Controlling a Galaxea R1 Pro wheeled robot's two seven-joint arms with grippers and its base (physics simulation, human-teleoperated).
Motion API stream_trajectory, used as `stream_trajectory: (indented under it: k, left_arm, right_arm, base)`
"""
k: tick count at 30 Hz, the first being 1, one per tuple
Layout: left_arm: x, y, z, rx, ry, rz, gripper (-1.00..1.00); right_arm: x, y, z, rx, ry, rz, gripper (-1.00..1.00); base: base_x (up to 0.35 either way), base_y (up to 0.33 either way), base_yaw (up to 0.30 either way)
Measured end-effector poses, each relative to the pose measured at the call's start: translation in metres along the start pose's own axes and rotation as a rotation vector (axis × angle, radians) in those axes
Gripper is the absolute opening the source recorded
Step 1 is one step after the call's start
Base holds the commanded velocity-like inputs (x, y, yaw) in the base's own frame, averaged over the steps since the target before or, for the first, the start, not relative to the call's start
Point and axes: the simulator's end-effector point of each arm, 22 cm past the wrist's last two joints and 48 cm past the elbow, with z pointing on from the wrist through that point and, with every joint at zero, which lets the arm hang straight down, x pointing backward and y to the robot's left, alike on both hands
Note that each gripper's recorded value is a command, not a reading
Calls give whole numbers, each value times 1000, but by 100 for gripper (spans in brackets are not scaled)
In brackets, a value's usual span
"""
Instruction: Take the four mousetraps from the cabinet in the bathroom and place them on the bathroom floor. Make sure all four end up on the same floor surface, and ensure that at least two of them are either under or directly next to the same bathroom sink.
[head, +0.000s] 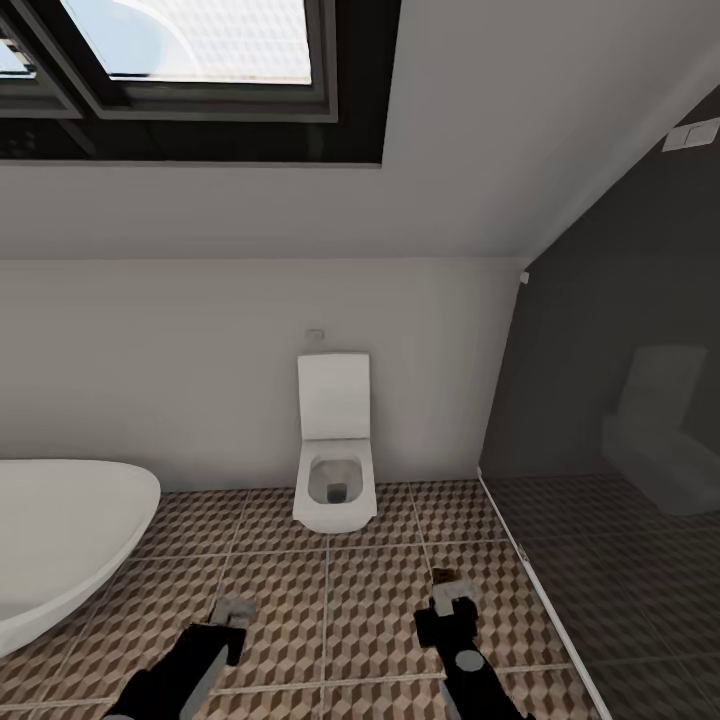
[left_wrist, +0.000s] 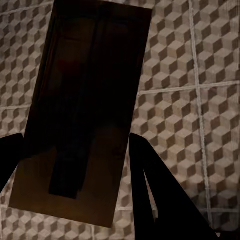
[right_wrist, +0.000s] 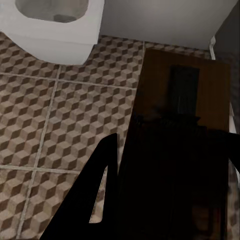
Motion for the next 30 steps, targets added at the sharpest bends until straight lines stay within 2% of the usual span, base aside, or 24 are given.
stream_trajectory:
  k: [4,7,10,14,18,22,30]
  left_arm:
    - [-55,35,-7,-32,1,-74,-100]
    - [-71,45,-9,-39,-9,-101,-100]
    - [-63,45,-1,-40,-16,-115,-100]
    - [-67,37,3,-30,-80,-132,-100]
    - [-91,27,-4,-14,-144,-141,-100]
    - [-116,30,-14,-17,-199,-149,-100]
    - [-122,24,-14,-9,-210,-150,-100]
  right_arm:
    - [-39,12,13,-9,64,-20,-100]
    - [-50,8,22,-5,98,-39,-100]
    - [-50,8,25,-6,114,-46,-100]
    - [-52,7,26,-5,115,-49,-100]
    - [-57,7,26,-6,103,-47,-100]
    - [-60,6,26,-3,95,-46,-100]
    - [-63,6,28,-3,86,-43,-100]
  base:
    - [0,0,0]
    - [0,0,0]
    - [0,0,0]
    - [0,0,0]
    - [0,0,0]
    - [0,0,0]
    - [0,0,0]
